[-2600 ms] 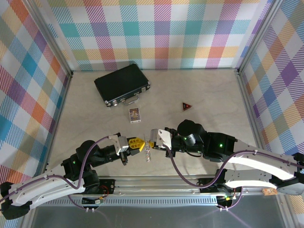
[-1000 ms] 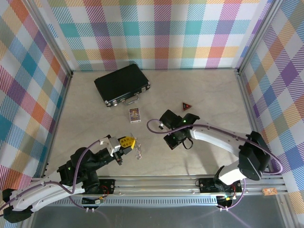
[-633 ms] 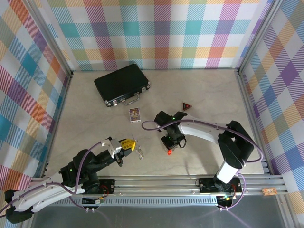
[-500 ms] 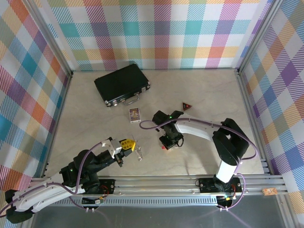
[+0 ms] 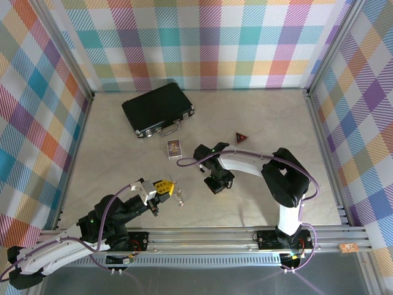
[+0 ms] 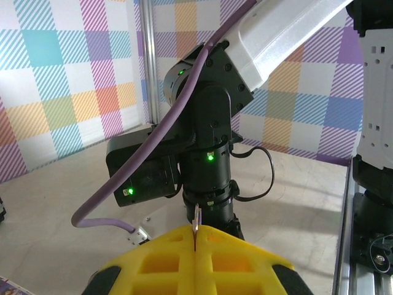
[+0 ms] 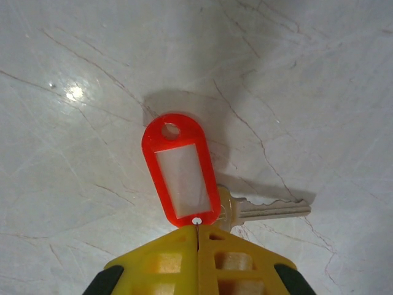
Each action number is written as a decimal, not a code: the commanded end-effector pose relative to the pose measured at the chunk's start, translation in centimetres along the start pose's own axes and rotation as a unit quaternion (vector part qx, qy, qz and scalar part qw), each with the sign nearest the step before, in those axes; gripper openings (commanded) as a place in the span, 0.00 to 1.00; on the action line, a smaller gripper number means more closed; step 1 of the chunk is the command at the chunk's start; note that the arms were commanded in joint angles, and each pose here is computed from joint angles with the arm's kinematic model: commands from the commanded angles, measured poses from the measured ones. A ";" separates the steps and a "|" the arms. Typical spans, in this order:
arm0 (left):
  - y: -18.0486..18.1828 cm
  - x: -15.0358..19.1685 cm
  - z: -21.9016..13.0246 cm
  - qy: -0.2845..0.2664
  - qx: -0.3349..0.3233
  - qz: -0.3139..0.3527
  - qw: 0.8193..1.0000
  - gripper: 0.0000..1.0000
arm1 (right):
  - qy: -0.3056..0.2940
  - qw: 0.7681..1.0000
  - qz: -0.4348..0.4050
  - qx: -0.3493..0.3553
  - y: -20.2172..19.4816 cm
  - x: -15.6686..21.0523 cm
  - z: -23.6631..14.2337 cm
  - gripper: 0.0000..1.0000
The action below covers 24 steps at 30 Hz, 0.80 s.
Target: Put the keys on the keyring
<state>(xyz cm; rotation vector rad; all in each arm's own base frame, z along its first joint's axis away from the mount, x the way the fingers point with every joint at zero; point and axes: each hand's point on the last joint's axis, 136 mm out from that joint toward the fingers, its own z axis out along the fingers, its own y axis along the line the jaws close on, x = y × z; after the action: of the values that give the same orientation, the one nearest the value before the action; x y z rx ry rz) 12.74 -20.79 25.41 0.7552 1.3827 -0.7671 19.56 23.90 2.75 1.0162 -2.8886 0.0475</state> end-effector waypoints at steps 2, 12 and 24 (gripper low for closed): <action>0.2 -0.1 -0.3 -0.010 -0.004 0.000 1.000 0.00 | 0.034 0.999 -0.002 0.004 -0.2 0.9 0.5 0.00; 0.1 0.1 -0.5 -0.014 -0.003 0.001 1.000 0.00 | 0.041 0.999 0.004 0.005 -0.1 0.8 0.7 0.00; -0.7 0.0 -0.1 -0.016 0.020 0.000 1.000 0.00 | -0.027 0.999 0.023 -0.021 0.5 -0.2 -2.5 0.22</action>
<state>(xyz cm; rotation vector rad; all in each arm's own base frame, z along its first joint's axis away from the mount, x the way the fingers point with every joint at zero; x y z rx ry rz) 12.48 -20.75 24.27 0.7747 1.3930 -0.7703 19.24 23.83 3.23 0.9729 -2.8858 0.0438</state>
